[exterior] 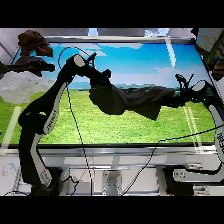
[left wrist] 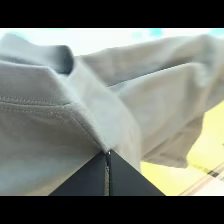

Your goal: Fold the shirts.

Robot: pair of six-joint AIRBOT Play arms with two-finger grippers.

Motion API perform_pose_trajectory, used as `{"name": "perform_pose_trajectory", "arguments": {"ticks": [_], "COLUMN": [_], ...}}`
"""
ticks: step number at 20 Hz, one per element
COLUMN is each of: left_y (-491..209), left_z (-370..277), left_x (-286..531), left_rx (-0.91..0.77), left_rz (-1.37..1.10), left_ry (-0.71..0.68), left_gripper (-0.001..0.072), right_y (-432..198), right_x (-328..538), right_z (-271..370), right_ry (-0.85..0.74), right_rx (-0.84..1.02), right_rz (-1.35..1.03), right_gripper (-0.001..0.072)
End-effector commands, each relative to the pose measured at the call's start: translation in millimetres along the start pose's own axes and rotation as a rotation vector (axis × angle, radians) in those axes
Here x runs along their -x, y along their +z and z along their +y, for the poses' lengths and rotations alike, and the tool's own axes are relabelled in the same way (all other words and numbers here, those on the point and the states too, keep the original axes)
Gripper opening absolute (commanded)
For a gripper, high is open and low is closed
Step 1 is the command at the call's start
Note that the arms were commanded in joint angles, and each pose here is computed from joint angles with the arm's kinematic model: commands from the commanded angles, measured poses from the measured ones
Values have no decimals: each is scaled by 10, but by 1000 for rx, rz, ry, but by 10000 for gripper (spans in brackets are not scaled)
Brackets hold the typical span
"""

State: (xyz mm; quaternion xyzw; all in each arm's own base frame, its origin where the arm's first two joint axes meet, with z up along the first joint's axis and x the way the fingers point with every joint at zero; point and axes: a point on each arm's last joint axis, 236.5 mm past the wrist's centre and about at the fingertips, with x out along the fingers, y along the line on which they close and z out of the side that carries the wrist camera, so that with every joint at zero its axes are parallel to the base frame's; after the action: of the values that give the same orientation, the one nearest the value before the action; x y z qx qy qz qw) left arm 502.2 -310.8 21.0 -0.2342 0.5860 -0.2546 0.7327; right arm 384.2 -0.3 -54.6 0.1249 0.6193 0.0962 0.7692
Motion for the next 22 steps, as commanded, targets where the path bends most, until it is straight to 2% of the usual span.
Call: {"name": "perform_pose_trajectory", "arguments": {"ticks": [1,7,13,14,16,19,22], "left_y": [66,23,34,34,72,433,941], "left_z": [-156,-142,-148,-149,-159,-428,-921], "left_x": [184,181,180,182,188,356,1000], "left_rx": [-45,-46,-53,-53,-54,-72,-174], "left_rz": [-33,-14,-19,-19,-36,-204,-503], "left_ry": [-13,-8,-9,-10,-13,-92,-181], "left_gripper": [9,9,10,10,10,9,9], "right_y": [-191,-172,-184,-207,-216,-166,131], "right_x": [-285,-613,-666,-698,-718,-633,-192], "right_z": [-154,83,99,97,88,79,-9], "right_ry": [-26,125,140,144,144,132,33], "right_rx": [-61,-144,-154,-159,-153,-120,-4], "right_rz": [48,52,60,71,75,77,-9], "right_gripper": [342,343,328,301,35,27,26]}}
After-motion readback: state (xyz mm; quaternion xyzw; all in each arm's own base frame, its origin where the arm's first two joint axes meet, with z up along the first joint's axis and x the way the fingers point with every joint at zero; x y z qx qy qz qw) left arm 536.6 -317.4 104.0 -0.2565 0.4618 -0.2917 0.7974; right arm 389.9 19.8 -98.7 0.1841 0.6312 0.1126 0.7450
